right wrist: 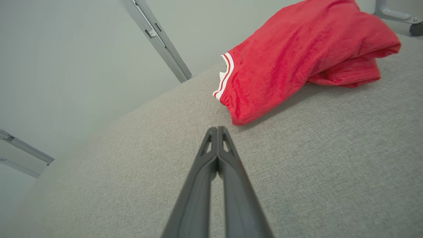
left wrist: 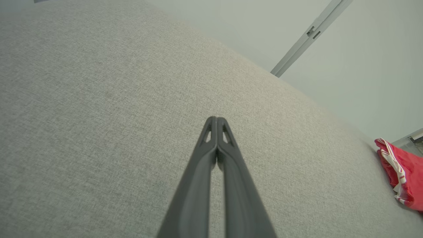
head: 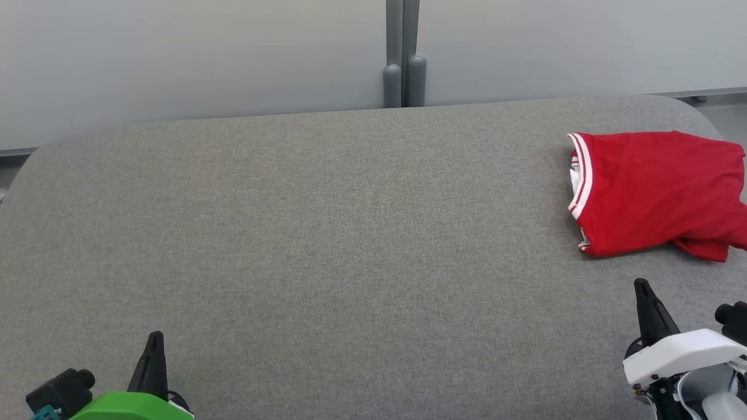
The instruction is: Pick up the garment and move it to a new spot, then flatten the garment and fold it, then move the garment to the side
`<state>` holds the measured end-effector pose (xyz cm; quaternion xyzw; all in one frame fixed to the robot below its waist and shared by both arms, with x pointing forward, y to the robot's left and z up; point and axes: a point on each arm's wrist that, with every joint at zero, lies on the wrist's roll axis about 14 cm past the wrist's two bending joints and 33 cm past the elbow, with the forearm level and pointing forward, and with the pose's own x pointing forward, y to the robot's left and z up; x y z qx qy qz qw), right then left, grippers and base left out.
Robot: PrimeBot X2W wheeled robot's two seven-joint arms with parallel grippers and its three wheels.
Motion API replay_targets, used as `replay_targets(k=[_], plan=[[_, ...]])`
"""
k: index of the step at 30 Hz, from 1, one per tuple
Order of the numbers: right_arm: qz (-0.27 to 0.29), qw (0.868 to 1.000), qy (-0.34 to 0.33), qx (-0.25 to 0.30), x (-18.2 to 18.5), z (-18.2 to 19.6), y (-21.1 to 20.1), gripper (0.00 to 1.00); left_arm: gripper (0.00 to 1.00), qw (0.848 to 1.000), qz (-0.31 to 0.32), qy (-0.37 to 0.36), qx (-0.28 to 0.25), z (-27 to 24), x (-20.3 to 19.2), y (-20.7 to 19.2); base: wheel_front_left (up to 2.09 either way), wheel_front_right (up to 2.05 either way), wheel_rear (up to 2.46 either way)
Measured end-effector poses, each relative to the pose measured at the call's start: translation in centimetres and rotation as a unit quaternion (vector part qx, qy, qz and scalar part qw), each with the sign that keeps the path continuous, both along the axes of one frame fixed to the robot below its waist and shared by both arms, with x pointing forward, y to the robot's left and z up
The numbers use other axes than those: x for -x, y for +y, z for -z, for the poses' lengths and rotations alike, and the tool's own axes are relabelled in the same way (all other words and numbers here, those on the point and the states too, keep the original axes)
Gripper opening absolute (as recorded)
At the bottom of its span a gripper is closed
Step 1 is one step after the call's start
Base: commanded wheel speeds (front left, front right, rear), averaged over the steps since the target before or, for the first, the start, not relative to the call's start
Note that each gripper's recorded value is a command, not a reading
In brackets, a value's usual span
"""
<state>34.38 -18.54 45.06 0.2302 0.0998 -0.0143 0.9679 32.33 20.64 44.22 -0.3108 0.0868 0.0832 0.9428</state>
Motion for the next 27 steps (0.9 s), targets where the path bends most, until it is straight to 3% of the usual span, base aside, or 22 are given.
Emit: replay_targets(k=[13,27], plan=[[0.027,0.995,0.008,-0.100,-0.6,-0.1,-0.4,0.00,0.00,0.996,-0.008,-0.001,0.088,0.0,-0.8,-0.3,0.00,0.00,0.00],[0.050,0.978,0.010,-0.200,-0.9,-0.2,-0.8,0.00,0.00,0.985,-0.015,-0.008,0.172,-0.4,-1.8,-0.7,0.00,0.00,0.00]])
